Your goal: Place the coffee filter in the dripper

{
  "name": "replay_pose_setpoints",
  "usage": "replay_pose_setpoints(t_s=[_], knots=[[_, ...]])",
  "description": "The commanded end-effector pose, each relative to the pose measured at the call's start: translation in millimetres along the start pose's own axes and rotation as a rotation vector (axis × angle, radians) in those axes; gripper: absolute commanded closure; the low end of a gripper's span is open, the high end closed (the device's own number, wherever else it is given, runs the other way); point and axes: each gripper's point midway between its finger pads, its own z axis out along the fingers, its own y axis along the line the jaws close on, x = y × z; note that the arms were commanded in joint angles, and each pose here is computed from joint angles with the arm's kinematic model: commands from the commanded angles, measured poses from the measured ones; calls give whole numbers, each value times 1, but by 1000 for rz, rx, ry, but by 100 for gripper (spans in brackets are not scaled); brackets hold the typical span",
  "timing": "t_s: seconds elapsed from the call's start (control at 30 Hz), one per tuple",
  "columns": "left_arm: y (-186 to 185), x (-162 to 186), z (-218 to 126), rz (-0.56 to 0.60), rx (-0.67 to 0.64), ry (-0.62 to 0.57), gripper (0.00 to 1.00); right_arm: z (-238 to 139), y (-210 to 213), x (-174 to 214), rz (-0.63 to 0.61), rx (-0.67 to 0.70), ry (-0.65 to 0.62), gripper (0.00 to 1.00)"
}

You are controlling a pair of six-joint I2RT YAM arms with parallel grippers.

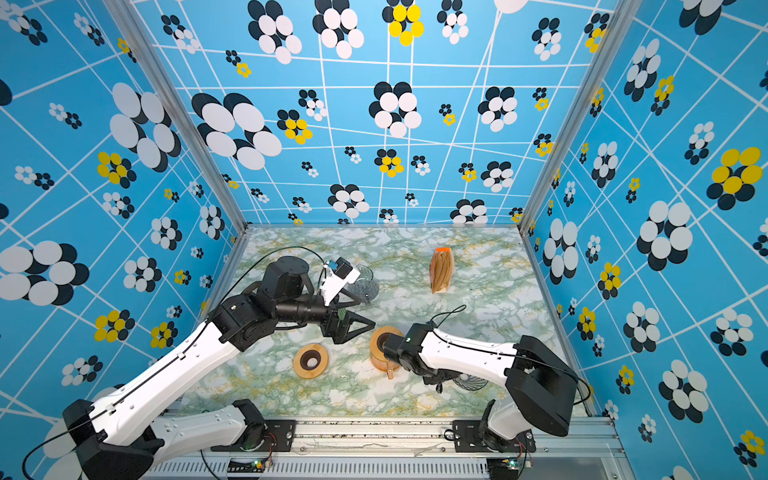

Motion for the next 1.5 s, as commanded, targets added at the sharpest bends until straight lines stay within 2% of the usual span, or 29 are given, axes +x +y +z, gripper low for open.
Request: replay_pose_setpoints(t_s=[0.0, 0.27, 0.6, 1.0, 1.47], knots=[[0, 1, 2, -5, 15, -1, 1, -5, -7, -6, -4, 52, -29, 85], [1, 2, 4, -8, 15, 3, 1, -14, -15, -24, -17, 103, -109, 92], [3, 3, 4, -8, 8, 6, 1, -33, 7, -67, -61, 38, -242, 93], [4, 4, 4, -11, 3, 10, 1, -35, 34, -93, -134, 6, -263, 93], [6, 5, 5, -9, -4, 16, 1, -27, 46, -91, -145, -23, -242, 92]])
